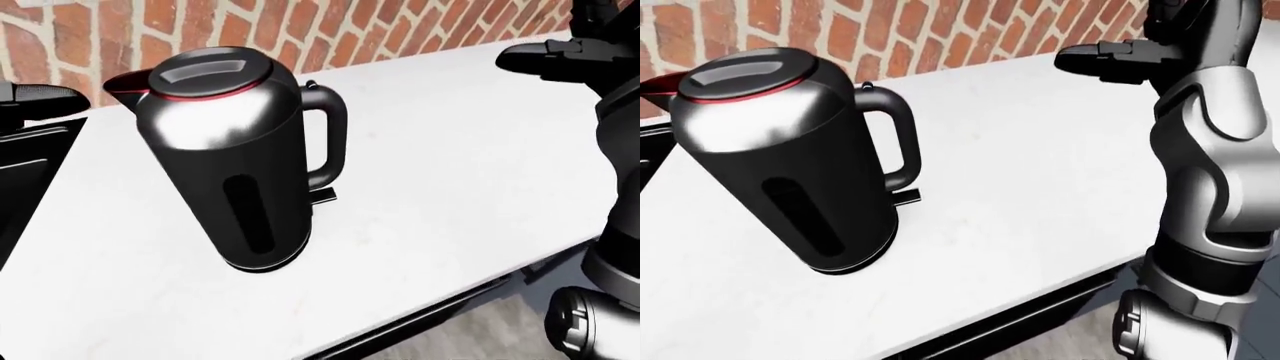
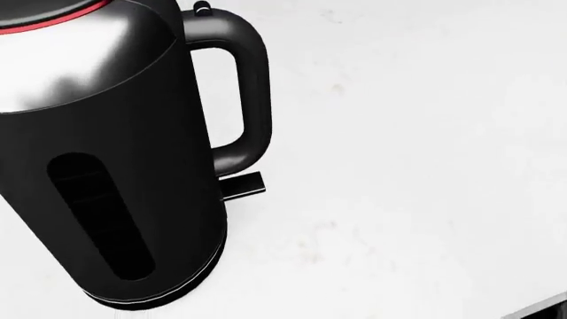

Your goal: Press the button to open the lid of the electric kettle.

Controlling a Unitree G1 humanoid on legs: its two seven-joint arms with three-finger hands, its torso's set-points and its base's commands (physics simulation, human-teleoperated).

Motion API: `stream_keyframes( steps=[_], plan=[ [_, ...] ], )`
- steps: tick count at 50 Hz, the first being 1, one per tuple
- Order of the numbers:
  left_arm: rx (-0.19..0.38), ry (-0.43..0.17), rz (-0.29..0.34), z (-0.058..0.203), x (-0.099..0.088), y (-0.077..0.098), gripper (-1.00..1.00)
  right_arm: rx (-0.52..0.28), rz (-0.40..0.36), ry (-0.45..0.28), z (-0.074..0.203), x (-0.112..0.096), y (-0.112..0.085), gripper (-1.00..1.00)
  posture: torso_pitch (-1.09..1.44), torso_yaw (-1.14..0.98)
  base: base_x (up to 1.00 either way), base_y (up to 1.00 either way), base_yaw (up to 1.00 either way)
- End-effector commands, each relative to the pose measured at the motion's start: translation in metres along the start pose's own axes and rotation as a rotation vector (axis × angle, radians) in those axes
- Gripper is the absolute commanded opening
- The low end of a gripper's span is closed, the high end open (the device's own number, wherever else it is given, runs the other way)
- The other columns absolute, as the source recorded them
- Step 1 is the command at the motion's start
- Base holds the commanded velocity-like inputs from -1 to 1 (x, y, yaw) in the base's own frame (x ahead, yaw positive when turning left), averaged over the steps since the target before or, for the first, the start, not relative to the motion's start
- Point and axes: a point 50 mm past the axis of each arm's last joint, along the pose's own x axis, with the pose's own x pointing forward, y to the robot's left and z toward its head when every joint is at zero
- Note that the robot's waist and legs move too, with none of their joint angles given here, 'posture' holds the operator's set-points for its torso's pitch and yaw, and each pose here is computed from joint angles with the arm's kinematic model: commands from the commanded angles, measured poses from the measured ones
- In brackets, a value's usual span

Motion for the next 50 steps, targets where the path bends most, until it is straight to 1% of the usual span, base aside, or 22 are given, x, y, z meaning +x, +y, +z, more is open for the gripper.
stream_keyframes(
  steps=[1, 4, 9, 19, 34, 41, 47, 50],
  plan=[
    [0.008, -0.077, 0.01, 0.014, -0.001, 0.003, 1.0, -0.001, 0.003, -0.082, 0.018, -0.001, 0.0, 1.0, 0.0, 0.0, 0.0, 0.0, 0.0],
    [0.007, -0.091, 0.012, 0.015, -0.002, 0.004, 1.0, -0.003, 0.006, -0.079, 0.017, -0.001, 0.0, 1.0, 0.0, 0.0, 0.0, 0.0, 0.0],
    [0.007, -0.093, 0.011, 0.015, -0.003, 0.004, 1.0, -0.005, 0.008, -0.077, 0.016, -0.002, 0.0, 1.0, 0.0, 0.0, 0.0, 0.0, 0.0],
    [0.0, -0.07, 0.001, 0.011, -0.004, 0.003, 1.0, -0.01, 0.011, -0.072, 0.014, -0.002, 0.0, 1.0, -0.01, 0.0, 0.0, 0.0, 0.0],
    [-0.003, -0.064, 0.002, 0.011, -0.004, 0.002, 1.0, -0.014, 0.014, -0.069, 0.014, -0.002, 0.001, 1.0, -0.14, 0.0, 0.0, 0.0, 0.0],
    [-0.008, -0.076, 0.002, 0.014, -0.003, 0.002, 1.0, -0.018, 0.02, -0.064, 0.014, -0.002, 0.002, 1.0, -0.2, 0.0, 0.0, 0.0, 0.0],
    [-0.016, -0.071, -0.007, 0.013, -0.003, 0.0, 1.0, -0.03, 0.04, -0.047, 0.008, 0.0, 0.007, 1.0, -0.2, 0.0, 0.0, 0.0, 0.0],
    [-0.017, -0.072, -0.007, 0.014, -0.003, -0.001, 1.0, -0.04, 0.061, -0.04, 0.005, 0.003, 0.012, 1.0, -0.2, 0.0, 0.0, 0.0, 0.0]
  ],
)
